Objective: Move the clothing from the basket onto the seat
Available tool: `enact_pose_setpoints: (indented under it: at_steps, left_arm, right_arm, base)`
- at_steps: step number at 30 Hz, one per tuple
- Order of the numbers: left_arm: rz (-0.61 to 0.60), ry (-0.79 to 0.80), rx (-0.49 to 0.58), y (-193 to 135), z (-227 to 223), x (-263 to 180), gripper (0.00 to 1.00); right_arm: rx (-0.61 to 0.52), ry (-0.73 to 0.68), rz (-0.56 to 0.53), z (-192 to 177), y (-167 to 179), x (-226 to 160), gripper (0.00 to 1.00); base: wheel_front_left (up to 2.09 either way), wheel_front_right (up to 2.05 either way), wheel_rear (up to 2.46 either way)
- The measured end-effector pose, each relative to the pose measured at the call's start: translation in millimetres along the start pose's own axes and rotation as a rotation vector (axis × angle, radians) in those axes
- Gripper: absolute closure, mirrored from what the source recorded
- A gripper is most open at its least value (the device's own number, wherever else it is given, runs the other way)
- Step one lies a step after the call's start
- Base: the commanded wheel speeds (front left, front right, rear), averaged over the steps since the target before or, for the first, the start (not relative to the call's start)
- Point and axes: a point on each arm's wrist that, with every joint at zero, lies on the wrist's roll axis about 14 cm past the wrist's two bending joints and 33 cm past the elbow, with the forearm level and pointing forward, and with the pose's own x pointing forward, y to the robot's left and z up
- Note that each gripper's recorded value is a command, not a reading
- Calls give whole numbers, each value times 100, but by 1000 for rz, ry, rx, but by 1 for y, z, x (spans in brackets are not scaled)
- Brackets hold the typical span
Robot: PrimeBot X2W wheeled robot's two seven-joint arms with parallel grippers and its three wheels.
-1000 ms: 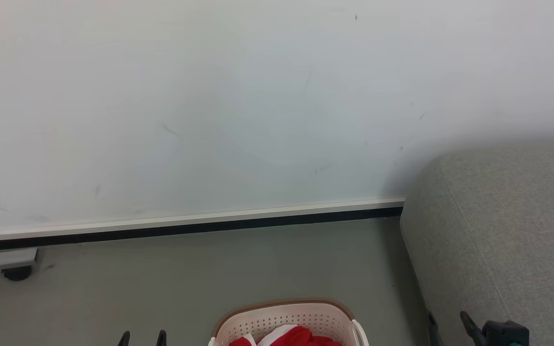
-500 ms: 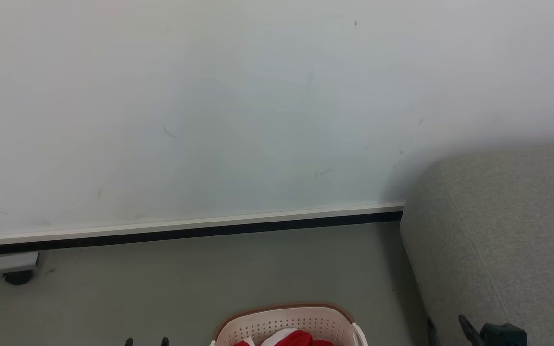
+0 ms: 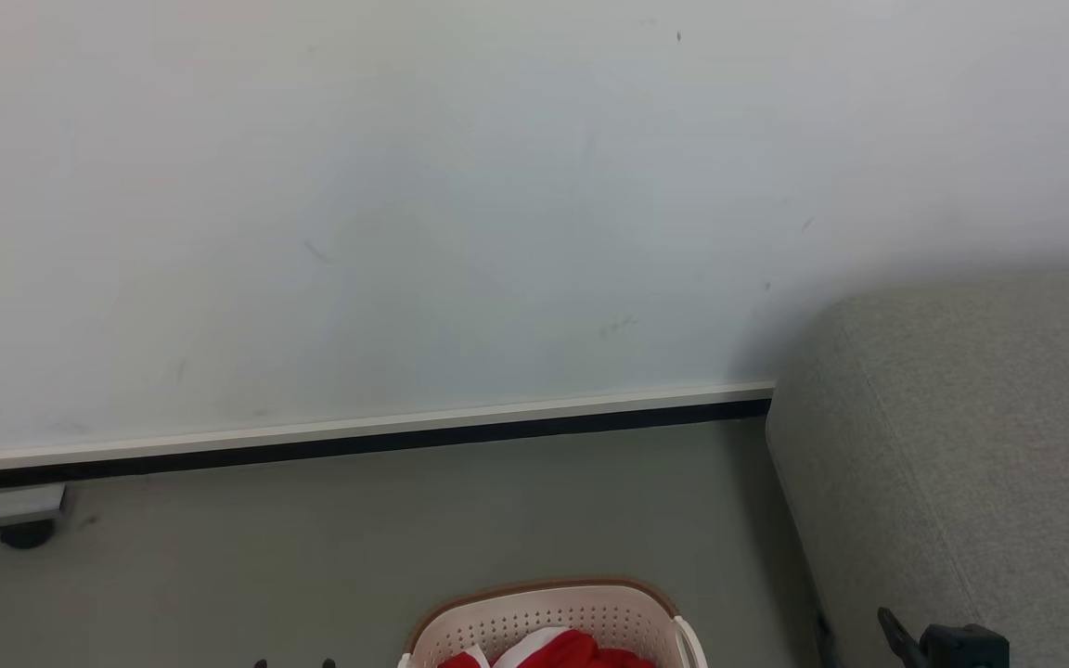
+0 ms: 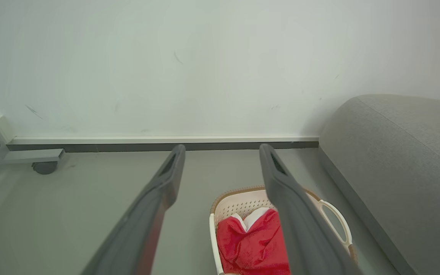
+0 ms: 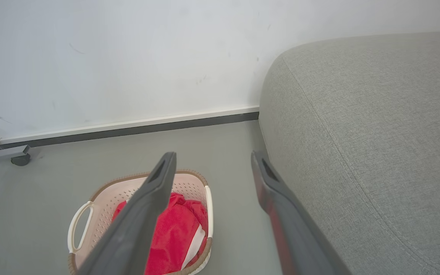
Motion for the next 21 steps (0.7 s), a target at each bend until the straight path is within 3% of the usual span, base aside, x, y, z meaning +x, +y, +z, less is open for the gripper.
enact_pose_setpoints:
  at_steps: [6, 13, 21]
  left_arm:
    - [-42, 75, -41, -14, -24, 3, 0]
    - [-196, 213, -100, -62, -64, 22, 0]
    - [-298, 359, -95, -103, -111, 71, 0]
  right_arm:
    - [8, 5, -14, -2, -4, -1, 0]
    - [23, 30, -54, -8, -15, -2, 0]
    - [47, -2, -88, -1, -31, 18, 0]
  base:
    - [0, 0, 0]
    - [0, 0, 0]
    - [0, 0, 0]
